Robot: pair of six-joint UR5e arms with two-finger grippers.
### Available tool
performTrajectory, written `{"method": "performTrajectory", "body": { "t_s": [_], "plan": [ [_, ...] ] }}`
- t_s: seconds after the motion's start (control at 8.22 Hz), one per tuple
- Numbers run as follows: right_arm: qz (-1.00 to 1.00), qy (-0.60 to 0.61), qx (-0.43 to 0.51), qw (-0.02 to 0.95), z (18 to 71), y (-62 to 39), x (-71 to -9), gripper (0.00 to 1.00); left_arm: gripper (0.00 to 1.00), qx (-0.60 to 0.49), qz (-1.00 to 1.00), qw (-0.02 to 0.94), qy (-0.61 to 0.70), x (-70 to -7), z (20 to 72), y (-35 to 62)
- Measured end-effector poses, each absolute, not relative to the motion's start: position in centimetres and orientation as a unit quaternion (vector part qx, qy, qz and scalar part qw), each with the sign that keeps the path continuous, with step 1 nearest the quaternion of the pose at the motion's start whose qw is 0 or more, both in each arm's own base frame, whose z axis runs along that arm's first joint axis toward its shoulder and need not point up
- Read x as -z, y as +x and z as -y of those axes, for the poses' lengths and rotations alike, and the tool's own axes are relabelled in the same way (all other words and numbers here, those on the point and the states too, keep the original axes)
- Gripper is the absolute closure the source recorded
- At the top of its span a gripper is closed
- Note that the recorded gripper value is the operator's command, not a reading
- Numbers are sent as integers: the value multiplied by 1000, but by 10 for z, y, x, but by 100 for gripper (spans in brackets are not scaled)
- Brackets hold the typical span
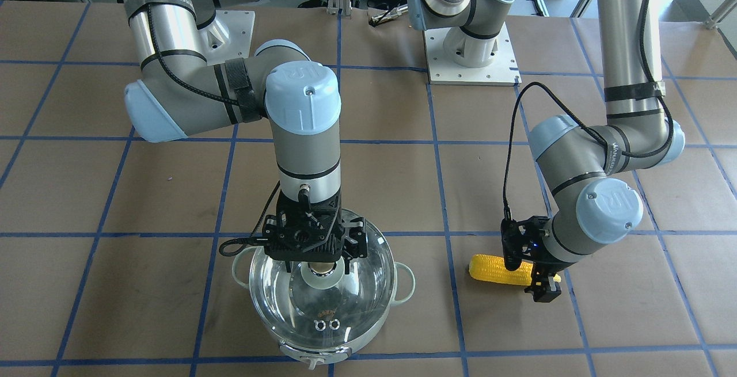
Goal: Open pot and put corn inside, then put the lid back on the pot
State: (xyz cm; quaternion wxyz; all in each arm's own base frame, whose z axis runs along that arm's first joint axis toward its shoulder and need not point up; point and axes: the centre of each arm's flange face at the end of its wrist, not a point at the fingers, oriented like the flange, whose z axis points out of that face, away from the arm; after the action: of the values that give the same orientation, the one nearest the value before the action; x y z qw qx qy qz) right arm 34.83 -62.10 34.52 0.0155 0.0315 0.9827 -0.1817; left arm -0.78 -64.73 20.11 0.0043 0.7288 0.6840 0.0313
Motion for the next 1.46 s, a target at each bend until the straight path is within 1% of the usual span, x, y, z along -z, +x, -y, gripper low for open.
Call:
{"method": "performTrajectory", "body": {
  "t_s": [0.24,0.36,0.49,0.61,0.85,1.09,1.34,1.46],
  "plan": [
    [-983,30,181,15,621,350,-344,56,0,-35,-683,-3,730,-195,647,-8],
    [-983,29,181,15,621,350,-344,58,8,-36,-683,-5,729,-193,646,-8],
    [-983,29,182,15,621,350,-343,60,55,-30,-684,-11,729,-189,647,-10],
    [-983,28,182,14,621,350,-343,61,100,-19,-684,-22,729,-183,648,-13],
    [-982,26,187,13,622,350,-349,61,100,-12,-684,-31,729,-176,650,-15],
    [-979,24,202,17,625,350,-373,61,100,-28,-690,-15,723,-181,649,-10],
    [-978,21,205,19,616,338,-409,61,100,-36,-696,8,718,-198,650,-7],
    [-979,21,200,17,610,323,-429,61,100,-29,-698,25,715,-221,649,-8]
  ]
}}
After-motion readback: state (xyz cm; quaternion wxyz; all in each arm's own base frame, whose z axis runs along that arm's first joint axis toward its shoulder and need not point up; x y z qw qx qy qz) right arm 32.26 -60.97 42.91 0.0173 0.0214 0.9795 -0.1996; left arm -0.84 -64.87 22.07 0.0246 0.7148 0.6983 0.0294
